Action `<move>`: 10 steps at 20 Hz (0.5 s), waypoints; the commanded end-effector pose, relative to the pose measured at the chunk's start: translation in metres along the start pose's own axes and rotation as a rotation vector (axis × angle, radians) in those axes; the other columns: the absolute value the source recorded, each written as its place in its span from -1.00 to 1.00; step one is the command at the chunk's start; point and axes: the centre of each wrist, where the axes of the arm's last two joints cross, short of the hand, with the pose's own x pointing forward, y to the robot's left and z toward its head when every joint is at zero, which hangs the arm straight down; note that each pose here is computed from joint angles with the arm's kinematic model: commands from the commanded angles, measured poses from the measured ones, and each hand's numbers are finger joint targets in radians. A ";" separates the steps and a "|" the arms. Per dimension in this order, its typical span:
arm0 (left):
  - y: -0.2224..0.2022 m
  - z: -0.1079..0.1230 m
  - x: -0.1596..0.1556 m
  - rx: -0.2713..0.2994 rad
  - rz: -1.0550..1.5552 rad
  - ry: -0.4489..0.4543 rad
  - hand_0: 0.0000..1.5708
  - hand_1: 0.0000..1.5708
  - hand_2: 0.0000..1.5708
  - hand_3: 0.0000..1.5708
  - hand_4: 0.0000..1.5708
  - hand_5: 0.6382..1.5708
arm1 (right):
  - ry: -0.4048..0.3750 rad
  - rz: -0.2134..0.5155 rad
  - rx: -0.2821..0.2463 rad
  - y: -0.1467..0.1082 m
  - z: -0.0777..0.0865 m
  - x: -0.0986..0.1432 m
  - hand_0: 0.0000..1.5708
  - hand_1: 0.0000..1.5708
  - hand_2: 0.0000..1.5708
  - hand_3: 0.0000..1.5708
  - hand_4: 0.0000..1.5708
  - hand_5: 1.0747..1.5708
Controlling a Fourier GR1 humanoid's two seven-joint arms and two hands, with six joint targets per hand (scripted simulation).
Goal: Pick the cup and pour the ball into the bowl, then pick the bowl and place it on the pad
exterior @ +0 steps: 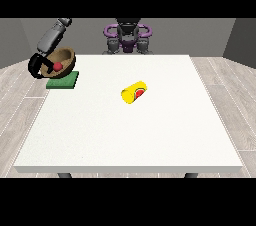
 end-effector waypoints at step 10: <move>0.011 0.005 0.021 -0.004 0.006 -0.060 -1.00 -1.00 -1.00 -1.00 -1.00 0.88 | -0.008 -0.075 -0.210 -0.071 0.012 0.028 -0.13 -0.13 -0.29 0.21 -1.00 0.84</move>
